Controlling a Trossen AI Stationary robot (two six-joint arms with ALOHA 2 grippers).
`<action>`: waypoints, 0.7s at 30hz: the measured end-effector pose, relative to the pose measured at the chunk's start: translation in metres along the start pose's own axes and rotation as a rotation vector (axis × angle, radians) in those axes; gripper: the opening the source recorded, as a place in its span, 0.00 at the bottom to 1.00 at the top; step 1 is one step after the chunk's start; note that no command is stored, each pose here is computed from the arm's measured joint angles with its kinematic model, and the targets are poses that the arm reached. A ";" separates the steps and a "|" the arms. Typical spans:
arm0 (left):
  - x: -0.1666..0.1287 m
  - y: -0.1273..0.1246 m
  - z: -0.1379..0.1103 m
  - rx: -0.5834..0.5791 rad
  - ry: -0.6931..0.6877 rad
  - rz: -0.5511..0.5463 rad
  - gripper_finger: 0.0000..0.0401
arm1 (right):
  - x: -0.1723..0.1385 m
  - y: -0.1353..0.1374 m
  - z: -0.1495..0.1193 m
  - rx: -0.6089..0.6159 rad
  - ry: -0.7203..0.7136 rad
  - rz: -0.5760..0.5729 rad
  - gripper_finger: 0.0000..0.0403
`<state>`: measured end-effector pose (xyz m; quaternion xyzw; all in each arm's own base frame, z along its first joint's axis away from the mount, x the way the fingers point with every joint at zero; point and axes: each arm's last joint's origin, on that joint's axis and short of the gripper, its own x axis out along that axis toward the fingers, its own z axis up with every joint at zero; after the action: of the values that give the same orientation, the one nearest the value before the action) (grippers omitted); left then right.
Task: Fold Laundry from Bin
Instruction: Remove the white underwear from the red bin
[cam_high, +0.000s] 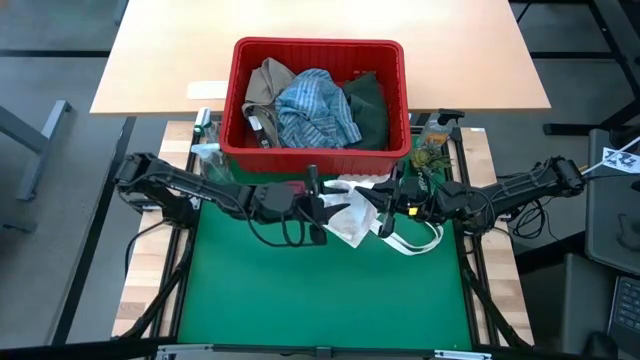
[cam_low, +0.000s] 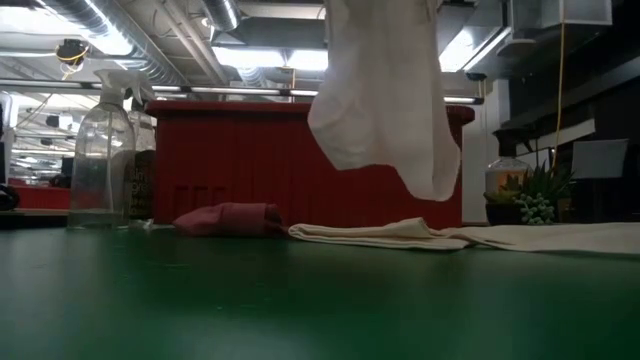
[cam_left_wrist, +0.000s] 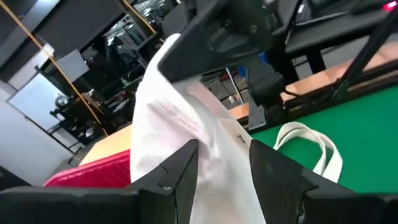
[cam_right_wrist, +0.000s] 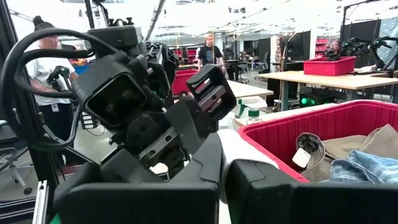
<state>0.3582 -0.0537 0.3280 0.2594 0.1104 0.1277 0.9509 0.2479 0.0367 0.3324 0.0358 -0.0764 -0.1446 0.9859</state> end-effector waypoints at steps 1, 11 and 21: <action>0.000 0.000 0.000 0.008 0.001 0.002 0.35 | 0.000 0.000 0.000 0.000 0.000 0.001 0.01; 0.004 0.005 -0.004 0.029 0.030 0.050 0.35 | 0.000 0.001 0.000 0.045 -0.004 0.016 0.01; 0.008 0.007 -0.006 0.026 -0.011 -0.037 0.32 | 0.001 0.001 0.000 0.045 -0.004 0.016 0.01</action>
<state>0.3623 -0.0425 0.3254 0.2704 0.1113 0.1074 0.9502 0.2487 0.0373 0.3324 0.0569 -0.0821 -0.1348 0.9858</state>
